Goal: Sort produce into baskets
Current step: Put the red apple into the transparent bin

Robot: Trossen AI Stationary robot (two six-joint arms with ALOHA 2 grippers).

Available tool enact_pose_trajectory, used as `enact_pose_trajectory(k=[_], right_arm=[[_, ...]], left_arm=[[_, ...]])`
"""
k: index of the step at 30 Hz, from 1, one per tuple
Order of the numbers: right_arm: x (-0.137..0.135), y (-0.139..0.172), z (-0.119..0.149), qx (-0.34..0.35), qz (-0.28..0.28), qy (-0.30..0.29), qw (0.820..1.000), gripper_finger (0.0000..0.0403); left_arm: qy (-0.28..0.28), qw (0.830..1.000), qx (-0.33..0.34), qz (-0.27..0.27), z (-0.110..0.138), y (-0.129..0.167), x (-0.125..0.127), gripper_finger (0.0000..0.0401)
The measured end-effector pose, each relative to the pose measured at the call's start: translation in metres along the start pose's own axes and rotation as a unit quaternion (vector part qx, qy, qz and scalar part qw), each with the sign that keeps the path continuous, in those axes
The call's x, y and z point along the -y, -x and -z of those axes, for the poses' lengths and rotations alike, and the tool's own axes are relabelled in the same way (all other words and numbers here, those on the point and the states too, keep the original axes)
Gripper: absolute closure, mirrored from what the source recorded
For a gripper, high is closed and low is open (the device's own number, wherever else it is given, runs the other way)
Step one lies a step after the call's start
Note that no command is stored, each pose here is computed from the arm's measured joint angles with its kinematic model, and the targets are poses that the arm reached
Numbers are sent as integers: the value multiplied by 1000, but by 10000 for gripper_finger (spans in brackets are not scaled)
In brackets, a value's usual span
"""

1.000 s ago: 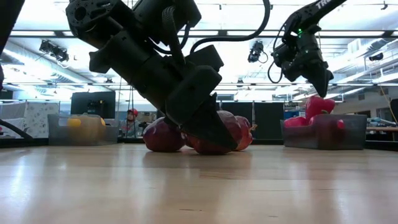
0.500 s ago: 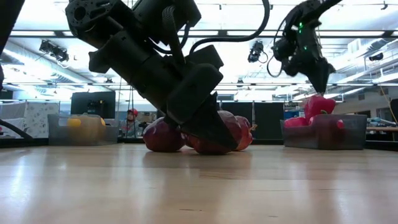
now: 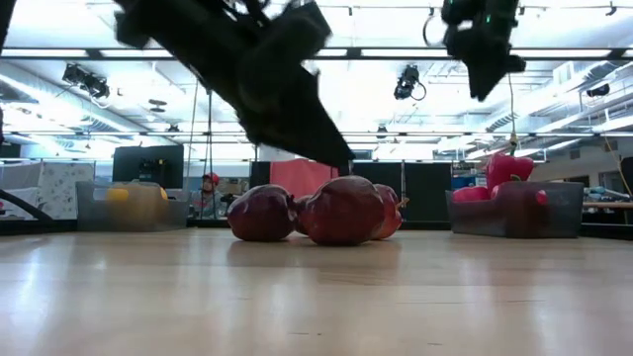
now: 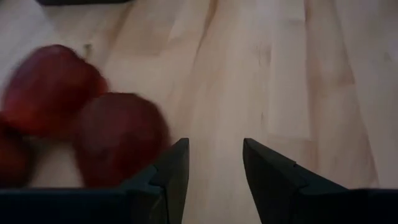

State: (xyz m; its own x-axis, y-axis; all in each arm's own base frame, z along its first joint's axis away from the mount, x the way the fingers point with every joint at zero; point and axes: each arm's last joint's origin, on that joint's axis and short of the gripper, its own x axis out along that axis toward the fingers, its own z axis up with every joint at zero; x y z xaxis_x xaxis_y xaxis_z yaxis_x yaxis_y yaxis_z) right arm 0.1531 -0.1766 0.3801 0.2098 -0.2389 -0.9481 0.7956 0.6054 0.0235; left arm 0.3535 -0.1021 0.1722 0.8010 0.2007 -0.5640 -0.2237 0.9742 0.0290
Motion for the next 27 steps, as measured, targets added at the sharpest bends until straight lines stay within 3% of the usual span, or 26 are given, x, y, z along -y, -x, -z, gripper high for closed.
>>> enact_pose_trajectory(k=[8,13,17,23,27], right_arm=[[-47,19,30,159,-70,60,983,269],[-76,-15,52,198,-127,89,968,269],[-103,-54,71,202,-189,109,955,269],[-142,-88,96,276,-266,138,913,269],[-157,-97,113,329,-273,151,891,269]], left_arm=[[-31,997,-7,-77,-8,50,-7,245],[-34,996,6,-87,-16,66,-32,242],[-39,993,-24,-108,-18,67,-55,233],[-36,989,-73,-126,-18,57,-91,171],[-24,990,-84,-113,-21,51,-107,107]])
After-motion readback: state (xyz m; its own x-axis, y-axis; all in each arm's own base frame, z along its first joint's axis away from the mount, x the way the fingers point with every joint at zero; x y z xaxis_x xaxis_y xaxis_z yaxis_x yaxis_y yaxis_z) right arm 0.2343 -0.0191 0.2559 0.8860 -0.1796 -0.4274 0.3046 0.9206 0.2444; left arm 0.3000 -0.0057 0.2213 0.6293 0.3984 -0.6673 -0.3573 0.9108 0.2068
